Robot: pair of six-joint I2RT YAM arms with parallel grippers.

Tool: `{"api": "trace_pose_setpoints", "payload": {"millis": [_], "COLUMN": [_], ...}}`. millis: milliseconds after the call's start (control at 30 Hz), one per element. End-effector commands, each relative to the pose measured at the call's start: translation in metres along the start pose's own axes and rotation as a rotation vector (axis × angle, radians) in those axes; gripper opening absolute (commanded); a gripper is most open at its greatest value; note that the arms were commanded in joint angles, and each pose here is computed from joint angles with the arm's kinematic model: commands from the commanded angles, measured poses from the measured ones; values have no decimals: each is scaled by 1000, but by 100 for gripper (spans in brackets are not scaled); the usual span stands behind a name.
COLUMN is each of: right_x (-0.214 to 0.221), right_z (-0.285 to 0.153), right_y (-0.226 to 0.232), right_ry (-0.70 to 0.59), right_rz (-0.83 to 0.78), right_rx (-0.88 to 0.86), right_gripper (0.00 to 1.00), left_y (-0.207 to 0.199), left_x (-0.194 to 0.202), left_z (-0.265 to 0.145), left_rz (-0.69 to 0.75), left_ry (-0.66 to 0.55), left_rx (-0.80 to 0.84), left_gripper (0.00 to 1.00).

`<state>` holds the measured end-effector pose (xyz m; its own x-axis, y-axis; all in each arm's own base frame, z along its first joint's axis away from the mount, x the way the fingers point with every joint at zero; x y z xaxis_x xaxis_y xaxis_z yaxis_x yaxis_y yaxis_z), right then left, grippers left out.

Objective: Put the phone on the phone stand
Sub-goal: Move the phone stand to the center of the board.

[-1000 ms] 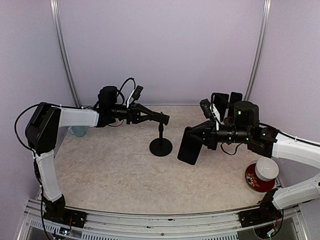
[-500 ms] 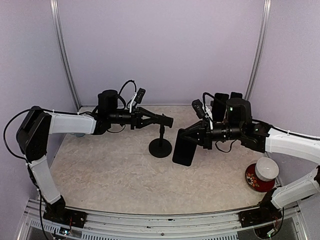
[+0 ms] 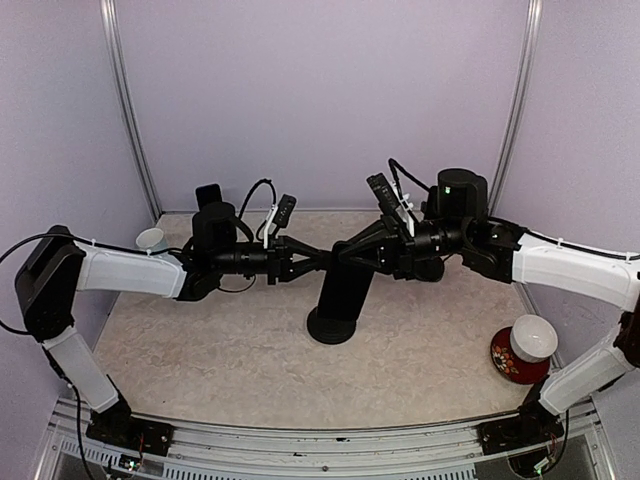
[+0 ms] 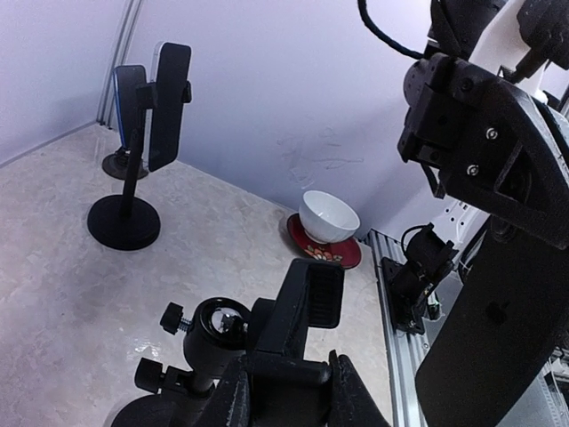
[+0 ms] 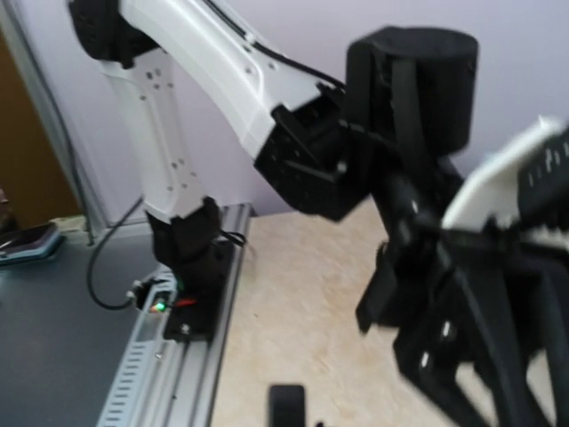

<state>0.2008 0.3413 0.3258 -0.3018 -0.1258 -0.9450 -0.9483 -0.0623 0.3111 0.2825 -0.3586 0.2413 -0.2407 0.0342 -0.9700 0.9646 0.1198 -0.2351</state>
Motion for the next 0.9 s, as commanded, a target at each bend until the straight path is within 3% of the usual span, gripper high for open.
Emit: {"api": "trace_pose_setpoints", "payload": {"millis": [0, 367, 867], "right_x": [-19, -13, 3], "right_z": [12, 28, 27], "right_y": [15, 10, 4], "right_ry": [-23, 13, 30], "right_rz": [-58, -26, 9], "right_rx": [-122, -188, -152], "right_gripper": [0, 0, 0], "left_y": [-38, -77, -117], "left_x": [-36, -38, -49], "left_z": [-2, -3, -12], "left_rz": [80, 129, 210], "left_ry": [-94, -89, -94], "left_rx": [65, 130, 196], "left_gripper": [0, 0, 0]}}
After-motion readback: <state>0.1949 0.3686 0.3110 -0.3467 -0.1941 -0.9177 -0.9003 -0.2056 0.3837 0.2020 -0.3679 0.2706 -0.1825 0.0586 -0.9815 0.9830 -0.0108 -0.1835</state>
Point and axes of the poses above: each gripper's point midway between its finger pads, its own z axis out along the fingers, its own y axis along the line the jaws close on, x = y × z, the point moved 3 cm from there along -z, back along the fingers, and after that the axes turned 9 degrees about z, right-handed, at the moved point
